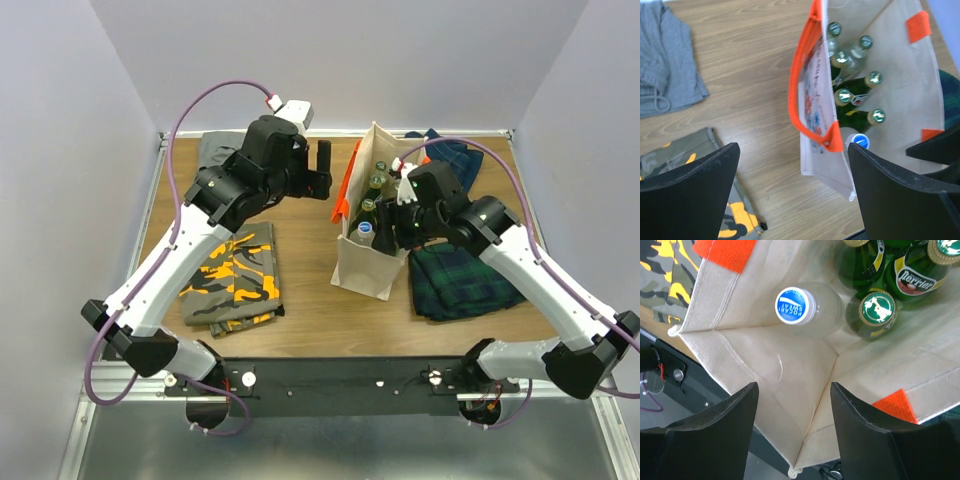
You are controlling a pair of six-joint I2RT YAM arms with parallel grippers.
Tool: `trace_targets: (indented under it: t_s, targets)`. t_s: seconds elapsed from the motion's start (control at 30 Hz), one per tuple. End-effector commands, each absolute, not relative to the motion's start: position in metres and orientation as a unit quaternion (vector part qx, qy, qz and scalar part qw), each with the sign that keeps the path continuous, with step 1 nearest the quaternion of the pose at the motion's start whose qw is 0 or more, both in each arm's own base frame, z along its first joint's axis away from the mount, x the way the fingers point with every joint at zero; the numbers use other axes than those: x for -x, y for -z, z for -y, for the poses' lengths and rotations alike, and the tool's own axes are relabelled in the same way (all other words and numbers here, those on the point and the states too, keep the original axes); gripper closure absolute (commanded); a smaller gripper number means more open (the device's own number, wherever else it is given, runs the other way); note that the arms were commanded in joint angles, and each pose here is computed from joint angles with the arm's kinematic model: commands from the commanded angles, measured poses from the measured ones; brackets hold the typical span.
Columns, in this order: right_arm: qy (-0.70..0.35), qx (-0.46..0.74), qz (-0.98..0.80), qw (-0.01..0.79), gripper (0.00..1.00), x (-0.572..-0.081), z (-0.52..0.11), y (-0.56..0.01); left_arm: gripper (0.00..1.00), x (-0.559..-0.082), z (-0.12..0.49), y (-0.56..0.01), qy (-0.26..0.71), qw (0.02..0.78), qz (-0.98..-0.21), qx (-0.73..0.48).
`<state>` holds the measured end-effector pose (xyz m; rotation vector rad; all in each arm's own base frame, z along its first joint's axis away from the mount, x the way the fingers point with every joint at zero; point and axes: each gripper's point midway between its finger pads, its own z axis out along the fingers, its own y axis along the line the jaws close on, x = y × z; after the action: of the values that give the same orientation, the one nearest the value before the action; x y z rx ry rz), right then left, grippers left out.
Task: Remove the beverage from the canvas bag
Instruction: Take out the drink from the canvas bag.
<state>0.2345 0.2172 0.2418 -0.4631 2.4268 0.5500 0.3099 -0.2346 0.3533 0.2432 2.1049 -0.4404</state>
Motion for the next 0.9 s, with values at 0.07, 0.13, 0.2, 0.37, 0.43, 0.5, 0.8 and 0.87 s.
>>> trace_targets:
  t_s: [0.07,0.13,0.2,0.37,0.43,0.5,0.8,0.87]
  targets:
    - [-0.194,0.177,-0.927,0.267,0.32,-0.215,-0.212,-0.228,0.01,-0.297,0.273,-0.368,0.211,0.452,-0.848,-0.178]
    - [-0.198,0.177,-0.926,0.27,0.31,-0.212,-0.212,-0.229,0.01,-0.295,0.282,-0.374,0.216,0.453,-0.844,-0.189]
    - [-0.201,0.174,-0.927,0.266,0.31,-0.209,-0.213,-0.226,0.01,-0.291,0.294,-0.367,0.214,0.441,-0.847,-0.206]
    - [-0.201,0.169,-0.927,0.267,0.31,-0.204,-0.211,-0.222,0.01,-0.289,0.315,-0.358,0.216,0.428,-0.849,-0.224]
    - [-0.198,0.163,-0.927,0.272,0.31,-0.205,-0.208,-0.223,0.01,-0.286,0.321,-0.356,0.218,0.423,-0.849,-0.23]
    - [-0.2,0.155,-0.924,0.287,0.31,-0.206,-0.206,-0.23,0.01,-0.284,0.325,-0.352,0.221,0.417,-0.85,-0.236]
    - [-0.21,0.129,-0.913,0.326,0.3,-0.211,-0.204,-0.247,0.01,-0.262,0.351,-0.352,0.255,0.406,-0.827,-0.293]
    - [-0.209,0.129,-0.914,0.324,0.3,-0.211,-0.203,-0.245,0.01,-0.256,0.358,-0.349,0.275,0.398,-0.82,-0.306]
